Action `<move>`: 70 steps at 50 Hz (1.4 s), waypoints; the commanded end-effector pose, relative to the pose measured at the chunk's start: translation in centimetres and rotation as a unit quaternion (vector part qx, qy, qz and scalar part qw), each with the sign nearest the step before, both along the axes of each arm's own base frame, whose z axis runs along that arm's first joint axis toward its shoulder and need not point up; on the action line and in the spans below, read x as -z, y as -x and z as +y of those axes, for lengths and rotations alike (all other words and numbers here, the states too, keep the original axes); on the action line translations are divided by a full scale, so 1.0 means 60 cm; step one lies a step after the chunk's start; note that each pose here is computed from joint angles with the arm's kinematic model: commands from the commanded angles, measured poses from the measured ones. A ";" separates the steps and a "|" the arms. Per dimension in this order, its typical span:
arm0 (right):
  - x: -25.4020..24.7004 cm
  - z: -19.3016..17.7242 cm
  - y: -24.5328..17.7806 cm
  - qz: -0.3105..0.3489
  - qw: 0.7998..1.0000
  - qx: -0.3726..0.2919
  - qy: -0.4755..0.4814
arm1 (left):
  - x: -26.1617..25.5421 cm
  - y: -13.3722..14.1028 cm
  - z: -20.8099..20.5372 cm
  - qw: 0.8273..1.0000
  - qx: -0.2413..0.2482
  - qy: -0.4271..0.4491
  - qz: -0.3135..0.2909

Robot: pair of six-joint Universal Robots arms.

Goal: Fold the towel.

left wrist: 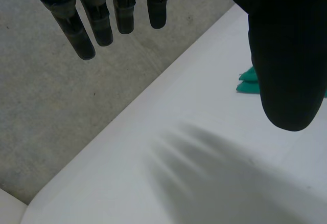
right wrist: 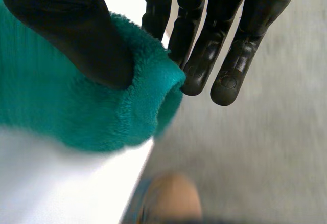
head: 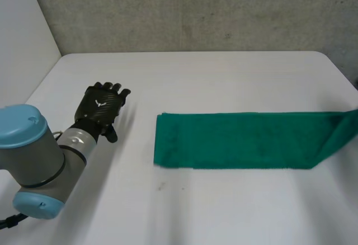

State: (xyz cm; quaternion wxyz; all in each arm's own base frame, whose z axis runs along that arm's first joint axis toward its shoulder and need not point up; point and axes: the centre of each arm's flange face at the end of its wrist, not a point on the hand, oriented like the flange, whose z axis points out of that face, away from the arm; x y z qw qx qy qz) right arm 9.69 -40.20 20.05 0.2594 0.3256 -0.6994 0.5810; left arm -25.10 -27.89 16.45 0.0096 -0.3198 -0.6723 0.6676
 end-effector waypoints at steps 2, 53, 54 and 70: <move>-0.037 0.113 -0.273 -0.025 0.970 -0.239 0.033 | -0.010 -0.004 0.005 1.000 -0.002 0.006 0.002; 0.136 0.194 -0.176 -0.202 0.953 -0.115 -0.195 | 0.027 0.180 0.044 0.991 0.084 -0.077 0.075; 0.136 0.189 -0.174 -0.201 0.954 -0.113 -0.190 | 0.028 0.178 0.045 0.991 0.083 -0.080 0.073; 0.013 0.263 -0.406 -0.158 0.925 -0.337 -0.081 | -0.024 0.097 0.069 0.994 0.015 -0.082 0.071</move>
